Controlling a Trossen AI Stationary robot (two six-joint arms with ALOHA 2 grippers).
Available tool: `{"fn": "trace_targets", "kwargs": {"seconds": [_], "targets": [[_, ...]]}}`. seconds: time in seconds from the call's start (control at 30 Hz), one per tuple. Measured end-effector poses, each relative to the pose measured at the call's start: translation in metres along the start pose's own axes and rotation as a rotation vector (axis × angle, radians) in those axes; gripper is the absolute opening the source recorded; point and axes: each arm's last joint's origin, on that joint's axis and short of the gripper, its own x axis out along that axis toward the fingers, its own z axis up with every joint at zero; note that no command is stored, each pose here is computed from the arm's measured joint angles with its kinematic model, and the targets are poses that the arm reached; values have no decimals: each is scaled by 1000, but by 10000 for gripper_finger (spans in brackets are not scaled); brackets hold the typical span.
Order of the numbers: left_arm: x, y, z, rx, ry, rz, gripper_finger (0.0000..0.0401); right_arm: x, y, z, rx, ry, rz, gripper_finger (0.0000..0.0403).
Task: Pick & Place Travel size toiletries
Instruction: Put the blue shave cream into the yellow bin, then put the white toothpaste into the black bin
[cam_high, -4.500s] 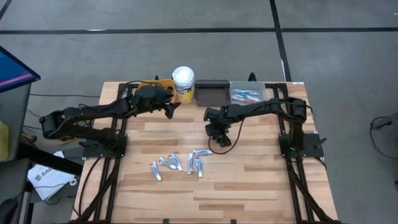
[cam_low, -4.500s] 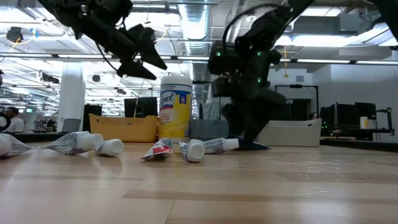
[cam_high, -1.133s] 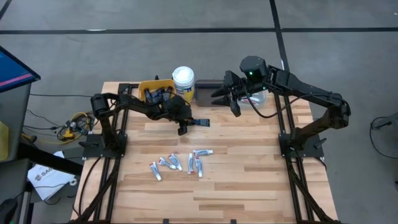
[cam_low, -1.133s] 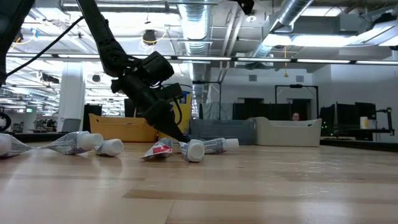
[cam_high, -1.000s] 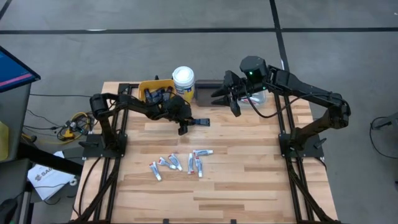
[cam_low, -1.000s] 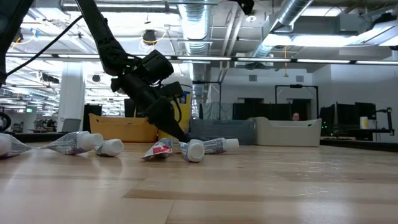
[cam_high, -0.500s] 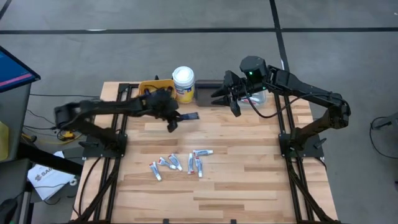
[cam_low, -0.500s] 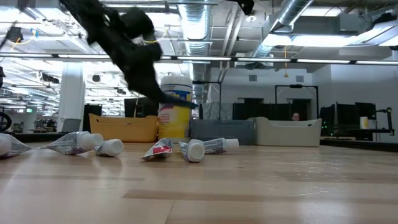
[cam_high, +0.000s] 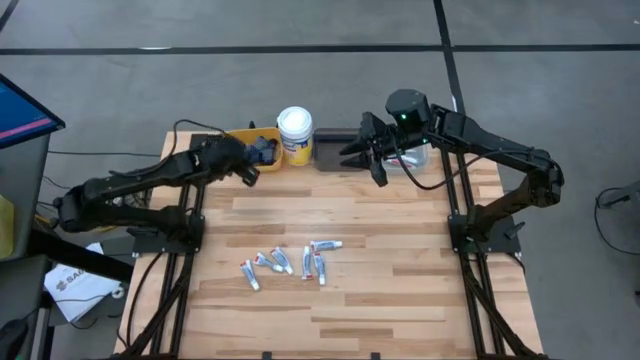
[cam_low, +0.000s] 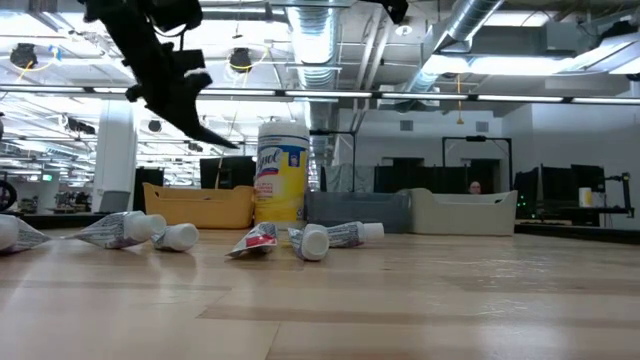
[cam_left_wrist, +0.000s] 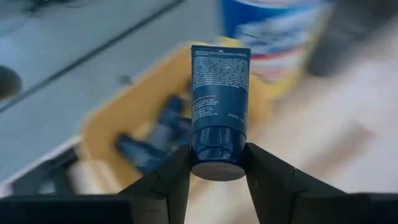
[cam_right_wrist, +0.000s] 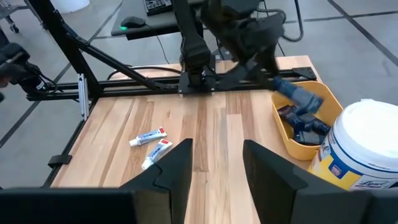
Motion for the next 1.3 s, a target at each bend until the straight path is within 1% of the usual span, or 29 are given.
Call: {"fn": "trace_targets", "kwargs": {"seconds": [0.1,0.23,0.3,0.43,0.53,0.6,0.67,0.77,0.87,0.93,1.0,1.1,1.23,1.3], "targets": [[13,9,2,-28,24,101,132,0,0,0,1,0,0,133],[36,18,1,-49,114,175,132,0,0,0,3,3,0,134],[49,22,-2,-51,166,203,132,0,0,0,4,4,0,134],[71,25,-7,-55,254,221,140,0,0,-1,6,8,1,133],[81,25,-9,-52,283,233,166,0,0,-1,8,10,1,134],[82,25,-10,-51,291,229,194,0,0,-1,14,11,1,139],[81,24,-9,-54,291,194,227,0,0,-1,17,15,1,147],[74,24,-7,-65,267,152,277,0,0,-6,24,59,-17,162],[59,23,-2,-92,219,86,314,4,-4,-20,-7,185,-103,180],[47,23,1,-126,170,44,329,15,-7,-35,-10,262,-119,192],[32,24,4,-160,113,11,335,29,-12,-52,-7,320,-108,201],[8,26,7,-205,13,-39,333,49,-15,-76,-24,378,-89,210],[-26,29,12,-253,-161,-152,320,81,-15,-108,-37,462,-50,212],[-44,30,16,-277,-267,-227,312,95,-10,-117,-63,497,-21,211]]}}
